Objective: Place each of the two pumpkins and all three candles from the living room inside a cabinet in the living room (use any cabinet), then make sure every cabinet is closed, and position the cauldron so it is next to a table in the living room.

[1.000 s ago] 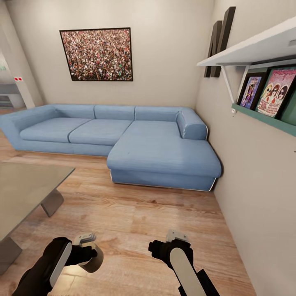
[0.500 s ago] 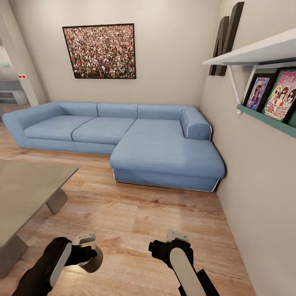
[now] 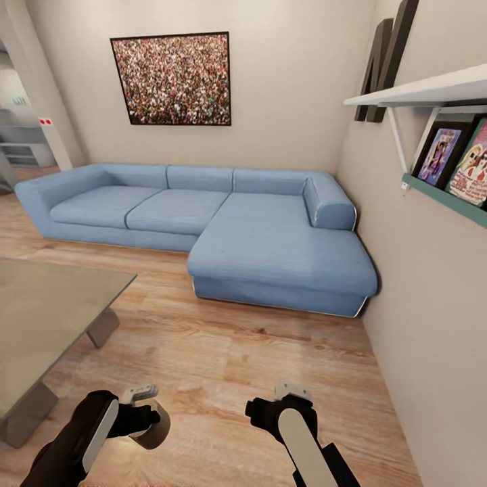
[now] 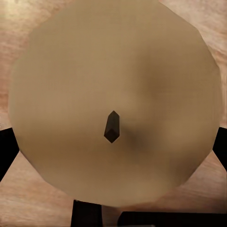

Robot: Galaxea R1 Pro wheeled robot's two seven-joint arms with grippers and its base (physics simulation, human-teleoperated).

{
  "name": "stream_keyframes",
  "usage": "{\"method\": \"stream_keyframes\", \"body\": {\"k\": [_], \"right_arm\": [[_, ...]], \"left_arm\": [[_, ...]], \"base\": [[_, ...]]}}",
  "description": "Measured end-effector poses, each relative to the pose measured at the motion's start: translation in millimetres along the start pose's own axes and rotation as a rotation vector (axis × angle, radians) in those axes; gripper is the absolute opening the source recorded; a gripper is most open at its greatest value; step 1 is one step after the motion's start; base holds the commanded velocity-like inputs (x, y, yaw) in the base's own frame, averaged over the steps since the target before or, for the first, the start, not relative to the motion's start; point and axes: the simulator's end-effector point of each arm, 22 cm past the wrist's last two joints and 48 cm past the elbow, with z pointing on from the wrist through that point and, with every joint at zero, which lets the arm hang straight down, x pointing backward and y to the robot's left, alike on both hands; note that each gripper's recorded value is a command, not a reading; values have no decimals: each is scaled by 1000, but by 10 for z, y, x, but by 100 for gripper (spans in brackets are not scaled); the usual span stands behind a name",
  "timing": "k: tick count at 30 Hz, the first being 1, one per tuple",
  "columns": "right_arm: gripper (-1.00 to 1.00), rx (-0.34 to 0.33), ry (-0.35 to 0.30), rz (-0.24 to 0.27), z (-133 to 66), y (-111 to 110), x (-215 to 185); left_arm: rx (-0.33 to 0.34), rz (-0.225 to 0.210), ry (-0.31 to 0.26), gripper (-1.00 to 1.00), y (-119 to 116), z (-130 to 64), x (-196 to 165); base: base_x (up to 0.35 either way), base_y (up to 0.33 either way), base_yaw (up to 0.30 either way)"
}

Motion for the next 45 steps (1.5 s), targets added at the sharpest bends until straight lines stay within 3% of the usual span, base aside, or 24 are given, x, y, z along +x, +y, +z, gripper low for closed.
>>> {"method": "stream_keyframes", "body": {"k": [29, 45], "right_arm": [[100, 7, 22, 8, -423, 101, -231], [100, 6, 24, 9, -473, 113, -257]], "left_arm": [[0, -2, 24, -100, -88, -457, -138], [3, 0, 24, -100, -115, -507, -155]], "base": [[-3, 0, 49], [-133, 0, 263]]}}
